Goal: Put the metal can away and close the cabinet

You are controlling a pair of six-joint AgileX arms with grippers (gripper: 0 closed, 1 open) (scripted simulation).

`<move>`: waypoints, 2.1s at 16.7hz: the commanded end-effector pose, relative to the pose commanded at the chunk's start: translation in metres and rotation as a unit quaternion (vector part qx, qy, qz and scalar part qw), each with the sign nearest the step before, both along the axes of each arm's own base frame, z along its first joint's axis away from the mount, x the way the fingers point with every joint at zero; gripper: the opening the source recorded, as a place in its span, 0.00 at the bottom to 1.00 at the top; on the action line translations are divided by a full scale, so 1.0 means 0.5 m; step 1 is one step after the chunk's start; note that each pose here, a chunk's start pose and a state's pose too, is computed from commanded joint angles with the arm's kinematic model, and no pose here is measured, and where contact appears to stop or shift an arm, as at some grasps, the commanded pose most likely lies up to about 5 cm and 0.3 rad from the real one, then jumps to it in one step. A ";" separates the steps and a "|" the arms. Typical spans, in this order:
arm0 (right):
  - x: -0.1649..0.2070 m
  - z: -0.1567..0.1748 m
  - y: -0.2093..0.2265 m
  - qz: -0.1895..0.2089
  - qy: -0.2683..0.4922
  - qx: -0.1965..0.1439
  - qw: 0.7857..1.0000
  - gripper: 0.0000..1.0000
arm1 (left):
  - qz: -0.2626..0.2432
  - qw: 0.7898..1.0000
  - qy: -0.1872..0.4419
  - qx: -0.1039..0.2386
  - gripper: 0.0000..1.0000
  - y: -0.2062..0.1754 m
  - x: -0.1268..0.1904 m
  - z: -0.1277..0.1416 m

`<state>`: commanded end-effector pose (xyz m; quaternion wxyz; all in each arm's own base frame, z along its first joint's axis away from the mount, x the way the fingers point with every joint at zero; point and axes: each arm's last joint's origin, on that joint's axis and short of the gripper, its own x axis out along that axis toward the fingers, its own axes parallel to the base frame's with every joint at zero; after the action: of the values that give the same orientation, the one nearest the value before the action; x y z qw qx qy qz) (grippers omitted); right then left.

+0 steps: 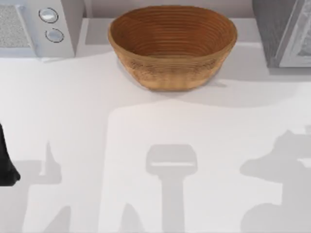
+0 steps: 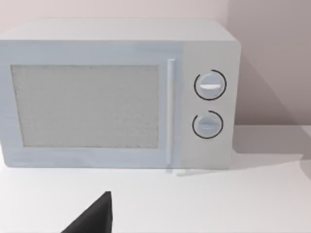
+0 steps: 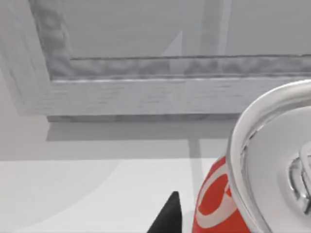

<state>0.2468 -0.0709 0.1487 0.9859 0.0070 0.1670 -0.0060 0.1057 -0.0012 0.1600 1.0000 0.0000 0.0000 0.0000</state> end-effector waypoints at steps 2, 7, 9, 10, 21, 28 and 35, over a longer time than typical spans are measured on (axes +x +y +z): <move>-0.010 0.040 0.003 0.000 -0.003 -0.001 1.000 0.00 | 0.000 1.000 0.000 0.000 1.00 0.000 0.000 0.000; -0.025 0.096 0.009 0.001 -0.021 -0.006 1.000 0.00 | 0.000 1.000 0.000 0.000 1.00 0.000 0.000 0.000; -0.025 0.096 0.009 0.001 -0.021 -0.006 1.000 0.00 | 0.000 1.000 0.000 0.000 1.00 0.000 0.000 0.000; -0.025 0.096 0.009 0.001 -0.021 -0.006 1.000 0.00 | 0.000 1.000 0.000 0.000 1.00 0.000 0.000 0.000; -0.143 0.124 0.079 0.000 -0.083 -0.015 0.996 0.00 | 0.000 1.000 0.000 0.000 1.00 0.000 0.000 0.000; -0.257 0.066 0.128 0.005 -0.143 -0.011 0.990 0.00 | 0.000 1.000 0.000 0.000 1.00 0.000 0.000 0.000; -0.282 0.023 0.139 0.006 -0.167 -0.007 0.986 0.00 | 0.000 1.000 0.000 0.000 1.00 0.000 0.000 0.000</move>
<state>0.1057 -0.0012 0.1600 1.0000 0.0000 0.0000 0.0000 0.1057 -0.0012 0.1600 1.0000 0.0000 0.0000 0.0000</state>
